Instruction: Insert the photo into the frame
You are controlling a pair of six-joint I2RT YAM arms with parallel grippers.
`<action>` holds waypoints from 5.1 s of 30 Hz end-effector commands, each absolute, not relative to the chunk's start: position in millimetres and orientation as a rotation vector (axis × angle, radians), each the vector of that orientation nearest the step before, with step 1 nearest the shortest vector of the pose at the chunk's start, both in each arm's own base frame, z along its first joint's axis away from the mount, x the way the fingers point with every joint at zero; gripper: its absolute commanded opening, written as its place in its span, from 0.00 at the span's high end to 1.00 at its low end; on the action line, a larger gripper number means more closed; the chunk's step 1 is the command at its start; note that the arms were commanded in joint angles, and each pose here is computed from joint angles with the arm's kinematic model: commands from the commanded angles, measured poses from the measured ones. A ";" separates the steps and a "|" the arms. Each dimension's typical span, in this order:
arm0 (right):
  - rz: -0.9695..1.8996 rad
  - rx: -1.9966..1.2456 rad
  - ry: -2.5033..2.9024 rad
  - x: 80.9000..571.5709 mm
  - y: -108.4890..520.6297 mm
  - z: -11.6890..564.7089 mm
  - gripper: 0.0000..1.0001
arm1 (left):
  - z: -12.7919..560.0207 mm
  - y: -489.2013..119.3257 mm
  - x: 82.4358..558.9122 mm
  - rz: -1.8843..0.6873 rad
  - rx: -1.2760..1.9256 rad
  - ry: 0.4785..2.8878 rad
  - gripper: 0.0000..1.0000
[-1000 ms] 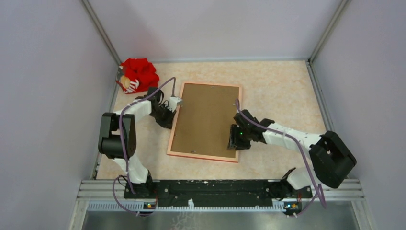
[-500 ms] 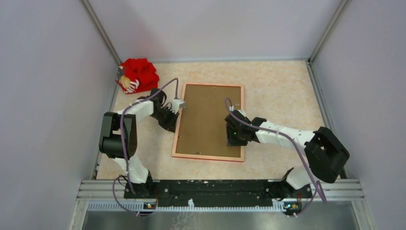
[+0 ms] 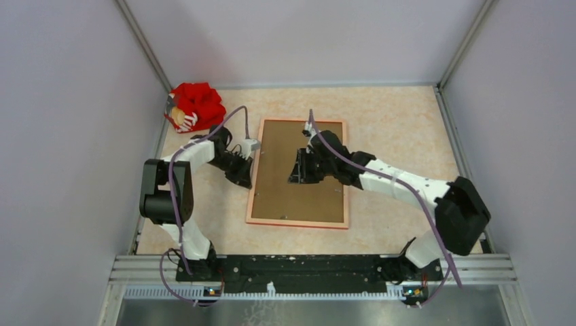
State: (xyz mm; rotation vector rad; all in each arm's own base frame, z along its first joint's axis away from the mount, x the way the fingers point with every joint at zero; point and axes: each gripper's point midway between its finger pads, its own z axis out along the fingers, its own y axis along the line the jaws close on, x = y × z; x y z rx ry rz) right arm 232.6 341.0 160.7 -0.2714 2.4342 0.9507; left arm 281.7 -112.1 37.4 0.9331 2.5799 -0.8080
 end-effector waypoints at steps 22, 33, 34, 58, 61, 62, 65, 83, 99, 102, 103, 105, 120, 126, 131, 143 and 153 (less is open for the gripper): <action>1.024 -0.413 2.336 234.3 468.4 59.1 1.00 | 38.7 -121.0 285.3 -0.995 0.853 2.541 0.82; 1.023 -0.379 2.337 244.2 481.1 49.2 1.00 | 39.9 -119.9 282.7 -0.983 0.861 2.537 0.82; 1.026 -0.379 2.338 244.4 482.4 49.2 1.00 | 39.6 -119.6 282.6 -0.980 0.862 2.538 0.82; 1.014 -0.358 2.332 252.2 488.0 39.0 1.00 | 39.1 -118.8 279.3 -0.972 0.867 2.535 0.82; 1.008 -0.354 2.327 253.2 486.7 39.8 1.00 | 39.1 -118.0 279.6 -0.963 0.869 2.535 0.82; 1.007 -0.350 2.320 253.8 485.9 40.1 1.00 | 39.4 -117.9 279.1 -0.963 0.870 2.536 0.82; 1.000 -0.349 2.296 256.3 484.7 42.3 1.00 | 40.1 -117.7 279.0 -0.962 0.872 2.536 0.82; 1.176 -0.318 2.113 274.3 444.9 142.6 0.87 | 58.6 -114.7 292.6 -0.955 0.841 2.517 0.82; 1.100 -0.104 2.244 381.5 416.2 90.1 0.58 | 45.7 -126.2 365.4 -1.039 0.609 2.504 0.70; 1.124 -0.086 2.248 388.5 425.7 85.1 0.57 | 42.6 -129.0 362.9 -1.069 0.604 2.499 0.70; 1.136 -0.086 2.251 389.7 429.3 82.9 0.57 | 40.9 -129.4 362.1 -1.072 0.604 2.501 0.71; 1.166 -0.075 2.260 391.9 436.4 79.7 0.57 | 36.8 -128.8 360.2 -1.076 0.601 2.510 0.73; 1.176 -0.036 2.314 400.4 471.1 56.2 0.58 | 32.3 -127.3 352.7 -1.066 0.614 2.516 0.76; 1.196 -0.015 2.339 394.2 475.7 47.8 0.58 | 32.9 -126.9 351.5 -1.060 0.619 2.514 0.76; 1.210 0.021 2.345 393.6 476.5 43.6 0.59 | 33.6 -126.3 350.7 -1.049 0.628 2.511 0.77; 1.244 0.190 2.319 400.6 475.8 42.9 0.64 | 33.2 -125.1 347.3 -1.041 0.639 2.510 0.77; 1.258 0.297 2.308 402.8 474.7 36.8 0.65 | 32.7 -124.3 346.7 -1.034 0.648 2.511 0.77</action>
